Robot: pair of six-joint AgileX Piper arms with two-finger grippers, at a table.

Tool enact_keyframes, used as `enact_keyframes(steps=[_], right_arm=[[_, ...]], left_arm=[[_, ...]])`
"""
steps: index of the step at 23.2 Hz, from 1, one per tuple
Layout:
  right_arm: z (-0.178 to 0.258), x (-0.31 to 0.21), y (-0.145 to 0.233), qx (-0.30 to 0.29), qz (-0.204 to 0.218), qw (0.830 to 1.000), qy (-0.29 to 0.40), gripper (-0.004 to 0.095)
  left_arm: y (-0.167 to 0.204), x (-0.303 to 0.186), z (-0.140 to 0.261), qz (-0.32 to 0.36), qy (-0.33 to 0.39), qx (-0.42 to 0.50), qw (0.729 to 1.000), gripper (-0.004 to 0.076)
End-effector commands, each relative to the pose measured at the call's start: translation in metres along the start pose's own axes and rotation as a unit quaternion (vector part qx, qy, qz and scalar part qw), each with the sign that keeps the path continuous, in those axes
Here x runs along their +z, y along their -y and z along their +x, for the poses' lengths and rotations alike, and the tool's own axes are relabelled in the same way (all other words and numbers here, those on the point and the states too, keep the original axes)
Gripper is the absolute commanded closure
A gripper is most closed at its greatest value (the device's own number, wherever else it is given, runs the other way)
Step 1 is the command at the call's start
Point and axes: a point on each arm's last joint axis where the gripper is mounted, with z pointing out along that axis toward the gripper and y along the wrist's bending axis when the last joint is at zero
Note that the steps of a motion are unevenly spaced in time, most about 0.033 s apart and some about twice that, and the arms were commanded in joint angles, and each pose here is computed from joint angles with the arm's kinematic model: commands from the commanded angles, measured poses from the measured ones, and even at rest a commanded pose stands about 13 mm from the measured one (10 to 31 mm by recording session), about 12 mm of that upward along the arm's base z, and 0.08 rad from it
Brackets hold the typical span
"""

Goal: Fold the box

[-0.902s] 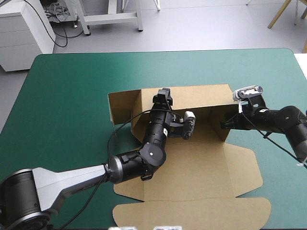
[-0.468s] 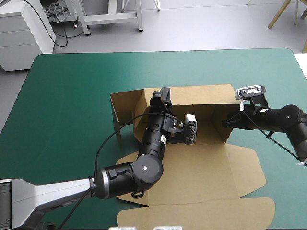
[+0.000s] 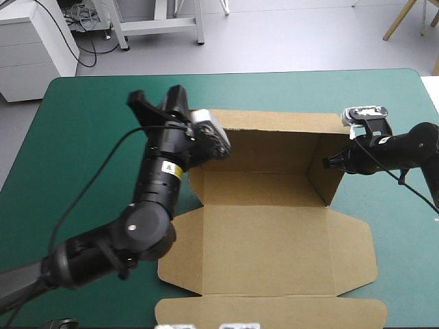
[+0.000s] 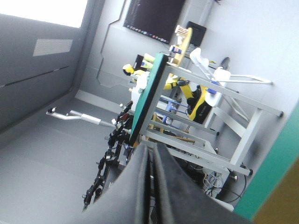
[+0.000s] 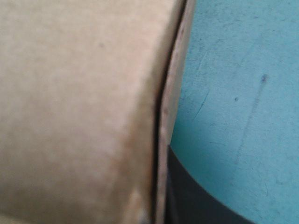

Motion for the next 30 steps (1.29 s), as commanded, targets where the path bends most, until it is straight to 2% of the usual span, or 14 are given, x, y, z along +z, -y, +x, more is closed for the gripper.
enact_keyframes(steps=[1,6,10,11,14,16,18,20,23,25,26,28,30], right_arm=[[-0.017,-0.026,-0.006,0.006,0.005,1.0,0.021,0.091],[-0.024,-0.028,-0.007,0.018,-0.011,1.0,-0.02,0.091],[-0.029,-0.021,-0.006,0.033,-0.018,0.999,-0.039,0.091],[-0.03,-0.012,-0.008,0.043,-0.012,0.998,-0.055,0.0909],[-0.033,0.016,-0.02,0.027,-0.006,0.995,-0.1,0.091],[-0.039,0.041,-0.03,0.018,-0.016,0.992,-0.127,0.091],[-0.053,0.064,-0.028,0.027,-0.017,0.99,-0.136,0.091],[-0.067,0.083,-0.022,0.029,-0.016,0.991,-0.133,0.091],[-0.074,0.103,-0.017,0.026,-0.014,0.991,-0.13,0.0896],[-0.073,0.113,-0.011,0.022,0.002,0.991,-0.136,0.0782],[-0.073,0.114,-0.01,0.025,0.01,0.991,-0.134,0.067],[-0.075,0.113,-0.01,0.034,0.011,0.991,-0.128,0.0527],[-0.079,0.109,-0.011,0.031,0.011,0.992,-0.12,0.0449]], left_arm=[[-0.069,-0.017,0.009,-0.1,0.032,-0.047,0.993,0.073],[-0.104,-0.028,0.037,-0.117,0.014,-0.098,0.988,0.073],[-0.126,-0.03,0.07,-0.126,-0.039,-0.135,0.982,0.073],[-0.136,-0.032,0.088,-0.129,-0.066,-0.161,0.976,0.0729],[-0.15,-0.034,0.118,-0.129,-0.107,-0.216,0.962,0.0729],[-0.149,-0.03,0.137,-0.117,-0.152,-0.246,0.95,0.0729],[-0.138,-0.018,0.154,-0.067,-0.208,-0.262,0.94,0.0729],[-0.122,-0.004,0.178,-0.012,-0.277,-0.285,0.917,0.0729],[-0.11,0.01,0.203,0.012,-0.332,-0.324,0.886,0.0729],[-0.104,0.017,0.215,0.037,-0.355,-0.342,0.869,0.0729],[-0.1,0.02,0.22,0.051,-0.365,-0.351,0.861,0.0729],[-0.094,0.024,0.225,0.069,-0.374,-0.366,0.849,0.0729],[-0.089,0.029,0.231,0.089,-0.383,-0.383,0.836,0.0729]])
